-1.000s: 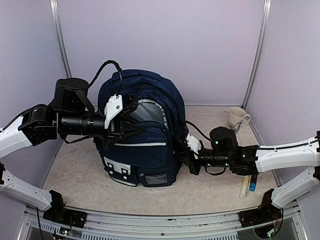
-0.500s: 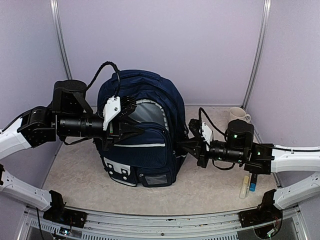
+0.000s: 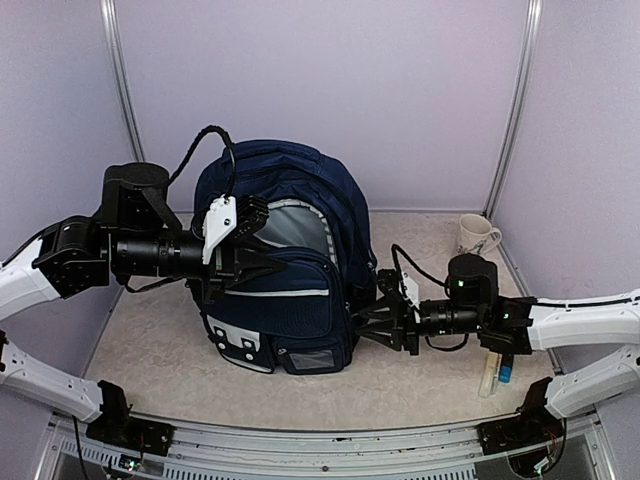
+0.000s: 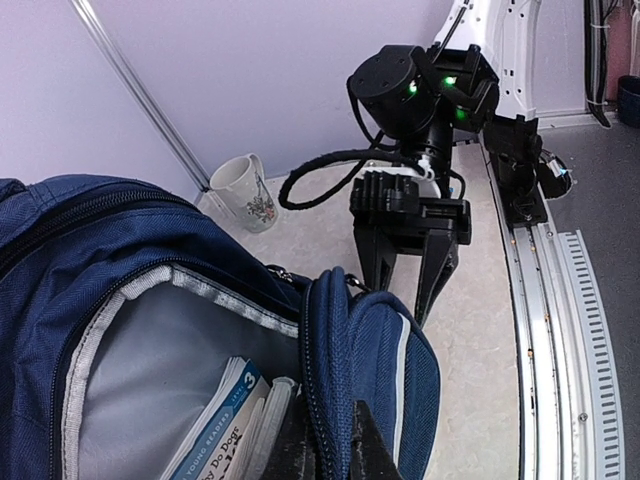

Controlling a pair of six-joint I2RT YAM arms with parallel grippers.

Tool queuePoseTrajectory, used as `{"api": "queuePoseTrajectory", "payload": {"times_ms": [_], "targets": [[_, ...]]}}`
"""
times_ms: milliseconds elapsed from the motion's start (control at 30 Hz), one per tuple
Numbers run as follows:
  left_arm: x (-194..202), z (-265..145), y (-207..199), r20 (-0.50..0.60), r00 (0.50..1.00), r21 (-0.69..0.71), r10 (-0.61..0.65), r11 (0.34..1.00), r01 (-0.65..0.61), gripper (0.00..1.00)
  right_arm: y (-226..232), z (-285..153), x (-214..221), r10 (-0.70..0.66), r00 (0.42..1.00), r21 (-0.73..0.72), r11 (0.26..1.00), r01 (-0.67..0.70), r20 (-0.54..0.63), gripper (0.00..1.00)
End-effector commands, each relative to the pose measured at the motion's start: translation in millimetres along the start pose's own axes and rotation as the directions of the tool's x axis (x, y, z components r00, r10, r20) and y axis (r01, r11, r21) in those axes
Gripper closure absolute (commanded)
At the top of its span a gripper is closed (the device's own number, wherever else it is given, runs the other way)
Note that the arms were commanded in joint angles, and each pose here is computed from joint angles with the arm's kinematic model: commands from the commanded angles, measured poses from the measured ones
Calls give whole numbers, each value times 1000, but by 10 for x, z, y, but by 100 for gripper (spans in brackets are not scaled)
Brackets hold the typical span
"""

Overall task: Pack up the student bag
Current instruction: Place the pen in the lower front pocket of the bag.

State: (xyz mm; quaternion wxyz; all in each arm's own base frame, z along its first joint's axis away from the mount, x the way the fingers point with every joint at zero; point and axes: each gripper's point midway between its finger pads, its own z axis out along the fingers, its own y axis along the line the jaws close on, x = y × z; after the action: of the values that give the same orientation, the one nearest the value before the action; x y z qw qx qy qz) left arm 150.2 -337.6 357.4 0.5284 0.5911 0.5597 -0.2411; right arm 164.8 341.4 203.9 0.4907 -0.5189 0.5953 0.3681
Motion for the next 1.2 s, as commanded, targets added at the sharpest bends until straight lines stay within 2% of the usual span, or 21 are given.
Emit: {"api": "queuePoseTrajectory", "payload": {"times_ms": [0,133,267,433,467,600,667,800,1000,1167], "targets": [[93,50,-65,-25,999,27,-21,999,21,100,20,70,-90,55,997,-123,991,-48,47,65],[95,58,-70,-35,999,30,-26,999,27,100,-140,144,-9,98,995,-99,990,-98,-3,62],[80,56,-76,-30,999,31,-25,999,25,100,-189,146,2,118,993,-111,987,-116,15,56],[84,98,-85,-33,999,38,-24,999,25,100,-190,246,-31,126,992,-149,981,-122,18,54],[78,106,-90,-32,999,41,-22,999,23,100,-187,260,-36,129,991,-158,980,-125,19,56],[68,128,-100,-33,999,48,-19,999,21,100,-94,252,-115,145,988,-224,966,-132,44,83],[74,130,-112,-37,999,53,-17,998,19,100,-60,218,-154,150,987,-237,963,-131,60,89],[99,140,-123,-43,999,56,-12,998,15,100,-50,118,-151,144,987,-205,970,-127,70,94],[111,152,-132,-43,999,60,-7,998,10,100,-118,10,-110,135,989,-118,985,-128,53,95],[105,164,-138,-40,999,64,-9,998,11,100,-121,4,-168,148,987,-122,983,-139,66,100]]}}
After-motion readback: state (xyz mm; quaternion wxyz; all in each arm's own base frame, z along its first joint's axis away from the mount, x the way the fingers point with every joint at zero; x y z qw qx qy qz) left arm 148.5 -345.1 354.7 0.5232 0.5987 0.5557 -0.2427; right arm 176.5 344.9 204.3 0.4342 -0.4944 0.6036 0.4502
